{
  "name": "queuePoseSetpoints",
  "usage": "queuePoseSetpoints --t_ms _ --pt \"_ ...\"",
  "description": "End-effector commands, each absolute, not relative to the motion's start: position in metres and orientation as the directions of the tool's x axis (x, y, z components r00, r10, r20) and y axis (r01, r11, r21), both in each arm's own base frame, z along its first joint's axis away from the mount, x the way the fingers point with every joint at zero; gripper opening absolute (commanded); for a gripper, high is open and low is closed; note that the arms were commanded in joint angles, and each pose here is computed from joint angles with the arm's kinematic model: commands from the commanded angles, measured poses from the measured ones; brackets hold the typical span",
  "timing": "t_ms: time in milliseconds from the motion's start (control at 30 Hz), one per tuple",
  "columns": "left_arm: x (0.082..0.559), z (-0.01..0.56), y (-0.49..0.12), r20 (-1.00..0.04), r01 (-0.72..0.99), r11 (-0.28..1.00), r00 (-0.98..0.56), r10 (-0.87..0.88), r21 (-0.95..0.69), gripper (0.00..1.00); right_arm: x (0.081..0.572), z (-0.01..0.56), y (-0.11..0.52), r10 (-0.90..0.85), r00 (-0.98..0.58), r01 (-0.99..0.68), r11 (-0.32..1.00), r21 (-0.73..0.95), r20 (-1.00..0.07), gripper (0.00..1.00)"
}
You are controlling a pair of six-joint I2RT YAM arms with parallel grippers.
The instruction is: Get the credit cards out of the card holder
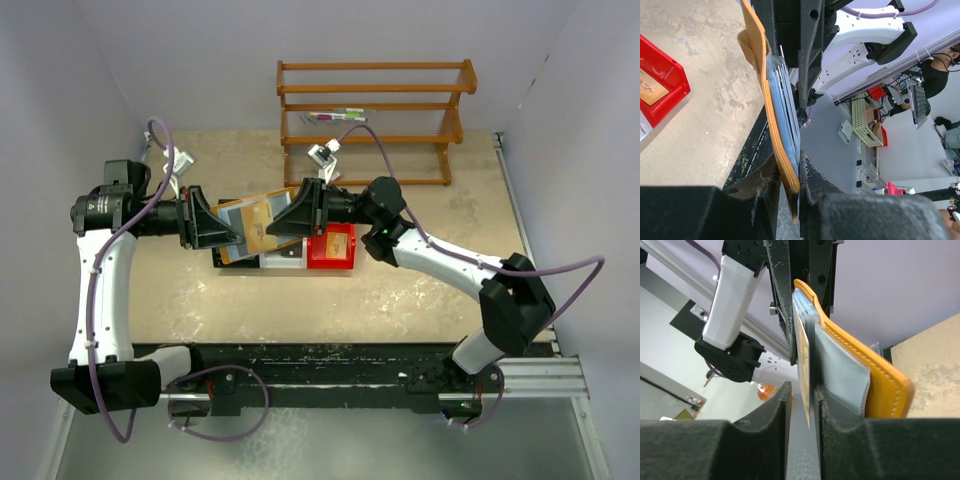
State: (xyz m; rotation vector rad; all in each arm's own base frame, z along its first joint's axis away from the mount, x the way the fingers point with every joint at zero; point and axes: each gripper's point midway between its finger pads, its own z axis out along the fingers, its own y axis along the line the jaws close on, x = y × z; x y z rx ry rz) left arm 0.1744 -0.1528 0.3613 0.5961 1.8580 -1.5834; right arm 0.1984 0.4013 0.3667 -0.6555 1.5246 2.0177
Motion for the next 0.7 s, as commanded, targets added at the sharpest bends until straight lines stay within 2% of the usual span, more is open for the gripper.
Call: queuePoseSetpoints --t_ms 0,100,267,367,533,667 --pt "0.168 0.379 -0.155 -0.746 0.736 0.124 -0.662 -0.071 -0.665 0.02 0.190 0.397 0.403 0.166 -0.715 -0.691 -0.312 0.652 -0.679 0.19" --pt "0.168 0.381 -0.155 -0.750 0.740 0.125 -0.658 -0.071 -0.661 0.02 0.185 0.397 0.397 0.141 -0.725 -0.675 -0.338 0.656 -0.674 0.00" --pt "0.175 0.375 -0.153 -0.769 0.749 0.197 -0.638 -0.042 -0.632 0.00 0.205 0.392 0.363 0.189 -0.716 -0.697 -0.250 0.672 -0.672 0.00" --pt "0.178 0.374 -0.151 -0.774 0.749 0.228 -0.633 -0.031 -0.622 0.00 0.220 0.375 0.334 0.219 -0.721 -0.691 -0.154 0.707 -0.657 0.00" --pt "0.179 0.374 -0.150 -0.780 0.754 0.237 -0.626 -0.024 -0.613 0.00 0.242 0.336 0.293 0.239 -0.710 -0.662 0.092 0.744 -0.662 0.00" --pt "0.176 0.378 -0.152 -0.783 0.762 0.206 -0.622 -0.031 -0.614 0.00 0.260 0.286 0.274 0.234 -0.756 -0.543 0.299 0.785 -0.612 0.00"
